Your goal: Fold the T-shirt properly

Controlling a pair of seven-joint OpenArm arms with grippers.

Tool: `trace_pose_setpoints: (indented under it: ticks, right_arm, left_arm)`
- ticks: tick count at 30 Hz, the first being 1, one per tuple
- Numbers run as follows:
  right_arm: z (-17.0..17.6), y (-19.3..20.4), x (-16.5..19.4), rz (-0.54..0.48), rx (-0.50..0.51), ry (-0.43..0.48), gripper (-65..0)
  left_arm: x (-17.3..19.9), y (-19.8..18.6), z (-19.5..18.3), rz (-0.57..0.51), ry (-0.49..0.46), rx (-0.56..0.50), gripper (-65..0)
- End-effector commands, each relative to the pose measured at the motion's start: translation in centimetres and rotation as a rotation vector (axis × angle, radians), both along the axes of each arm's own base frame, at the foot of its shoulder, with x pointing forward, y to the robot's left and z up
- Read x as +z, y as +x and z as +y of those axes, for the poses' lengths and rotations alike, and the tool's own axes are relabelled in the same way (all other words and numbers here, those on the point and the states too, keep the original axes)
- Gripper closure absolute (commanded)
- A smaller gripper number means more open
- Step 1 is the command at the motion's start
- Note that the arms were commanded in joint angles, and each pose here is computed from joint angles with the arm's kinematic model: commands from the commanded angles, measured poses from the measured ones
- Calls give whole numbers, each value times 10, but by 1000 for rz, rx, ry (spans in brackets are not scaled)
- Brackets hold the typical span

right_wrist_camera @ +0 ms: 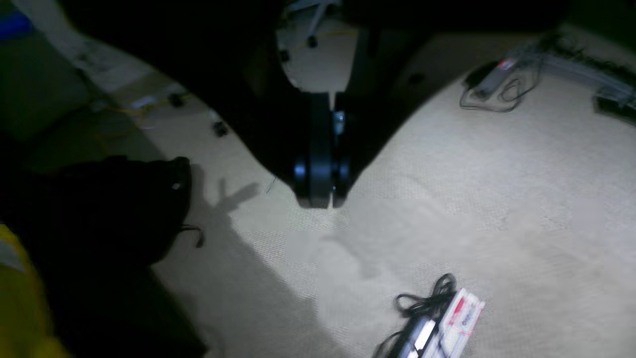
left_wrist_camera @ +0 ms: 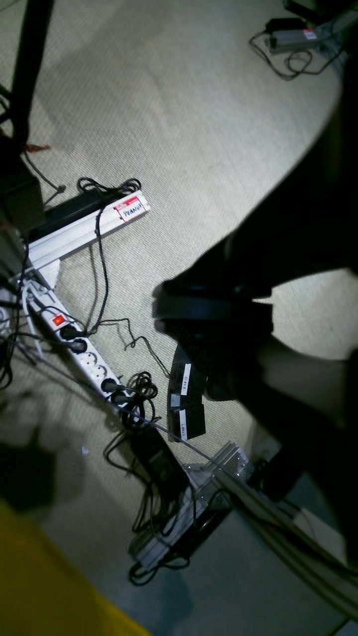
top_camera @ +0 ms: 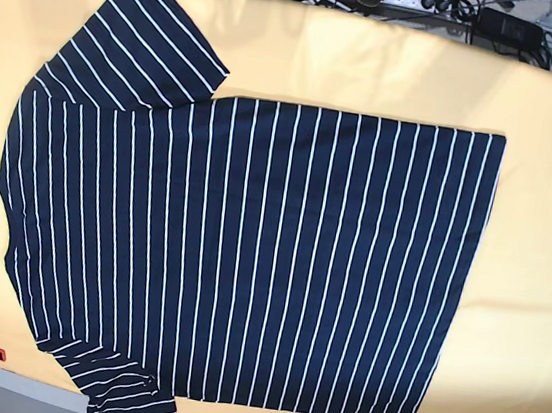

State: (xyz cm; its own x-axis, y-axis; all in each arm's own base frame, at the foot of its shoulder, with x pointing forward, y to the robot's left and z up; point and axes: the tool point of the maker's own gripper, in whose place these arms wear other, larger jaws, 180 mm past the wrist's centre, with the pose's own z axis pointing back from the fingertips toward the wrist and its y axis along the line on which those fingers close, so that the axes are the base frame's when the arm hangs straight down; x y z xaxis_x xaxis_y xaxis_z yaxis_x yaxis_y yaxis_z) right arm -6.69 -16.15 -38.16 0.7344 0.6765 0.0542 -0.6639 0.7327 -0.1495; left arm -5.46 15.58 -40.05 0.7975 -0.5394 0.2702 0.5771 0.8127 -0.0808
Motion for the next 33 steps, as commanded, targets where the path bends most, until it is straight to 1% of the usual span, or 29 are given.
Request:
trace_pose_setpoints:
  ticks: [1,2,3,5,7,11,12,14,16,18,20,22,24,26,28,30,31,33]
  right_arm:
    - [0,15,11,-60,6,-10,0]
    - [0,25,18,-99,6,-19,0]
    - [-1,30,23,-109,2,-28,0]
    - [-2,35,29,-116,-2,-38,0]
    - [-5,37,30,-131,11,-56,0]
    - [-16,51,36,-206,43,-132,0]
    - [-22,59,41,-253,57,-173,0]
    - [-26,76,50,-347,99,-215,0]
    - [-31,91,60,-441,134,-251,0]
    - [-38,105,70,-508,175,-305,0]
    - [-45,126,81,-599,209,-360,0]
    - [-50,146,88,-667,234,-386,0]
    - [-50,165,92,-720,246,-368,0]
    - [-45,181,89,-737,267,-304,0]
    - [-40,196,86,-746,266,-236,0]
    - [-37,206,86,-752,258,-191,0]
    - [-37,210,86,-756,253,-177,0]
    - [-35,215,88,-766,245,-148,0]
  left_arm:
    - [11,0,-1,-5,-4,1,0]
    - [18,3,-1,-16,-9,-2,0]
    - [24,7,0,-29,-15,-6,0]
    - [36,30,2,-95,-16,-10,0]
    - [47,50,6,-155,-13,9,0]
    - [68,85,19,-269,18,20,0]
    - [75,93,22,-302,30,19,0]
    - [87,109,30,-361,57,17,0]
    - [92,120,44,-398,100,20,0]
    - [100,132,55,-442,131,5,0]
    - [108,150,66,-500,168,-19,0]
    - [118,168,73,-557,193,-46,0]
    - [128,186,74,-618,203,-84,0]
    - [130,200,77,-656,203,-134,0]
    - [124,209,79,-657,193,-209,0]
    - [115,214,82,-640,168,-291,0]
    - [111,216,83,-632,145,-331,-23]
    - [105,220,84,-613,90,-420,-146]
